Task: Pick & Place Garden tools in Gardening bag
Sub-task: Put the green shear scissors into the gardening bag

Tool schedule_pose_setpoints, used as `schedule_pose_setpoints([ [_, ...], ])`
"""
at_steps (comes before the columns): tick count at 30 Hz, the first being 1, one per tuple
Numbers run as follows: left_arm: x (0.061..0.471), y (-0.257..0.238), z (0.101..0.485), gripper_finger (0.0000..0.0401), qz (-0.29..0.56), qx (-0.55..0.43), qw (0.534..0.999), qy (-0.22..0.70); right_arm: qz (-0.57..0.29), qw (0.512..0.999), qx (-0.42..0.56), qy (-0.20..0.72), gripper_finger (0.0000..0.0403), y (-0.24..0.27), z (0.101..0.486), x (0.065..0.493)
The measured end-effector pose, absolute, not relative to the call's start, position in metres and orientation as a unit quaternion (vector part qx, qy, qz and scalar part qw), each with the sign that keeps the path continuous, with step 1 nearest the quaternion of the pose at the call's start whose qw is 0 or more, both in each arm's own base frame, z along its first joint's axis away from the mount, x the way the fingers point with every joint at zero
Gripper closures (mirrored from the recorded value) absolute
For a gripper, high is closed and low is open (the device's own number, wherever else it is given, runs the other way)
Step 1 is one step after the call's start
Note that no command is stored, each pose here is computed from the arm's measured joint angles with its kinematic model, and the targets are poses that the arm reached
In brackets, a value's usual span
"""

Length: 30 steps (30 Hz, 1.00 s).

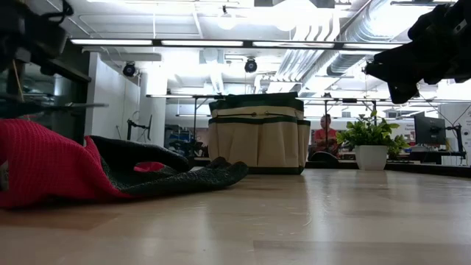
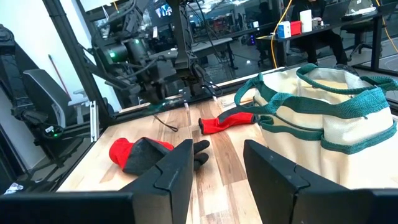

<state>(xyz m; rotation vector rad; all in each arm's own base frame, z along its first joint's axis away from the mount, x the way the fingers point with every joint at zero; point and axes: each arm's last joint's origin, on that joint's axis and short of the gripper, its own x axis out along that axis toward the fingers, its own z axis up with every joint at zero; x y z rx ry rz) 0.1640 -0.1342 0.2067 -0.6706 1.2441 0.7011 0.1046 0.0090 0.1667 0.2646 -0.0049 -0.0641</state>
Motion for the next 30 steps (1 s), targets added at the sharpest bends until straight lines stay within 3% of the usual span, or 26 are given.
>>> schedule_pose_setpoints([
  [9, 0.176, -0.126, 0.218, 0.0346, 0.3, -0.249, 0.751, 0.533, -0.032, 0.991, 0.132, -0.002, 0.0268, 0.009, 0.167, 0.105],
  [22, 0.203, -0.095, 0.22, 0.0346, 0.275, -0.213, 0.77, 0.535, -0.032, 0.991, 0.132, -0.002, 0.0268, 0.009, 0.166, 0.105],
  [30, 0.22, -0.074, 0.248, 0.0349, 0.271, -0.175, 0.79, 0.522, -0.032, 0.991, 0.132, -0.002, 0.0268, 0.009, 0.167, 0.105],
])
